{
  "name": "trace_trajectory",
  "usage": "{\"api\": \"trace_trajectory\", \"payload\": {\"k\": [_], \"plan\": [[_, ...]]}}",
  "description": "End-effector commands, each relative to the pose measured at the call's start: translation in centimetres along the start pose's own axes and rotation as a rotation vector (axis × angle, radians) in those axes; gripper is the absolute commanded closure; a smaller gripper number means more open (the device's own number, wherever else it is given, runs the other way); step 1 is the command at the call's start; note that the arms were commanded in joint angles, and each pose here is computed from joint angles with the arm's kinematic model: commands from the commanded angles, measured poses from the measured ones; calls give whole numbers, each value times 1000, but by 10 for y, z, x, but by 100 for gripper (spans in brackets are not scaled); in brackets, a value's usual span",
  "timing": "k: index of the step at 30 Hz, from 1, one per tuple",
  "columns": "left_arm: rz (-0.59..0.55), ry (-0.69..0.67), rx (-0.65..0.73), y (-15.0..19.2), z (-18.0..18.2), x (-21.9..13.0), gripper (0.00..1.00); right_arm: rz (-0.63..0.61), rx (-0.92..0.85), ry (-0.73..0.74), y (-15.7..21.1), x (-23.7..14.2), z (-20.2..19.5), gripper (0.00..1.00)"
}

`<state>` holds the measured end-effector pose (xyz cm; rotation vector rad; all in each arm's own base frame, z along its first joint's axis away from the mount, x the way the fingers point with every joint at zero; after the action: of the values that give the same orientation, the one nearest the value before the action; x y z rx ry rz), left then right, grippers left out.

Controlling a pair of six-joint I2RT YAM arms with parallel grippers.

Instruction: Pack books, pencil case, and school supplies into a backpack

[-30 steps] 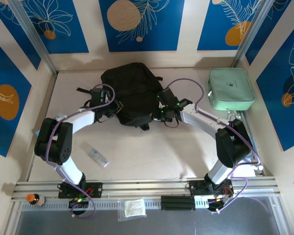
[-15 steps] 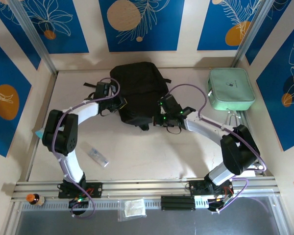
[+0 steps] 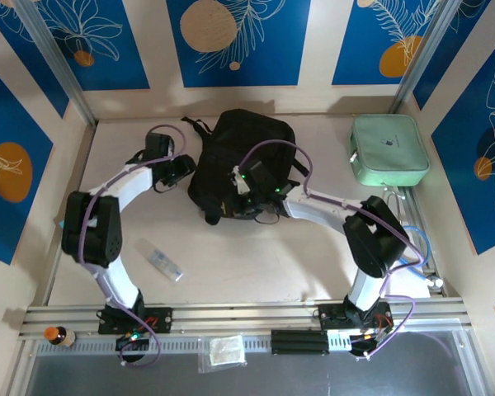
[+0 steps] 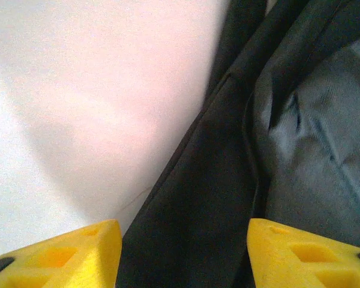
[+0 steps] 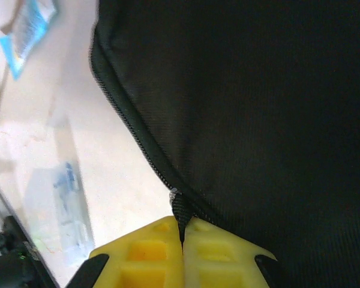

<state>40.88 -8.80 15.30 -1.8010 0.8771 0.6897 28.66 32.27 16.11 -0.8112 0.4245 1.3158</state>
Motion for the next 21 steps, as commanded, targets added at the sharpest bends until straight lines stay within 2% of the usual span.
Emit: {"api": "trace_trajectory", "payload": {"k": [1,4,8,12,15,18,21], "plan": [[-14,-87,24,11,12,-38,37,10,-56,-121,-15,5,31,100],[-15,-69,5,25,13,-56,33,30,-79,-138,-18,13,41,100],[-14,64,-87,40,2,-65,29,47,-103,-149,-16,17,49,100],[2,251,-197,48,-18,-52,28,56,-114,-140,-12,17,50,100],[18,305,-217,48,-30,-39,28,57,-116,-131,-10,16,50,100],[17,300,-223,47,-33,-30,33,54,-115,-117,-8,13,49,100],[5,258,-232,47,-29,-26,49,40,-105,-72,-7,9,45,100]]}}
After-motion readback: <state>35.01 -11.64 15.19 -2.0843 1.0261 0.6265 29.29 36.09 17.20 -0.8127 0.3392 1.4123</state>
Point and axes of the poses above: each hand's point on the last joint's axis, 136 mm out from that joint toward the fingers, its own x axis out along the fingers, its own z axis along the line the jaws close on, y = z × x, the point moved 6 cm from there along -x, back along the fingers, and after that the axes turned 15 degrees about x, right-handed, at the moved point
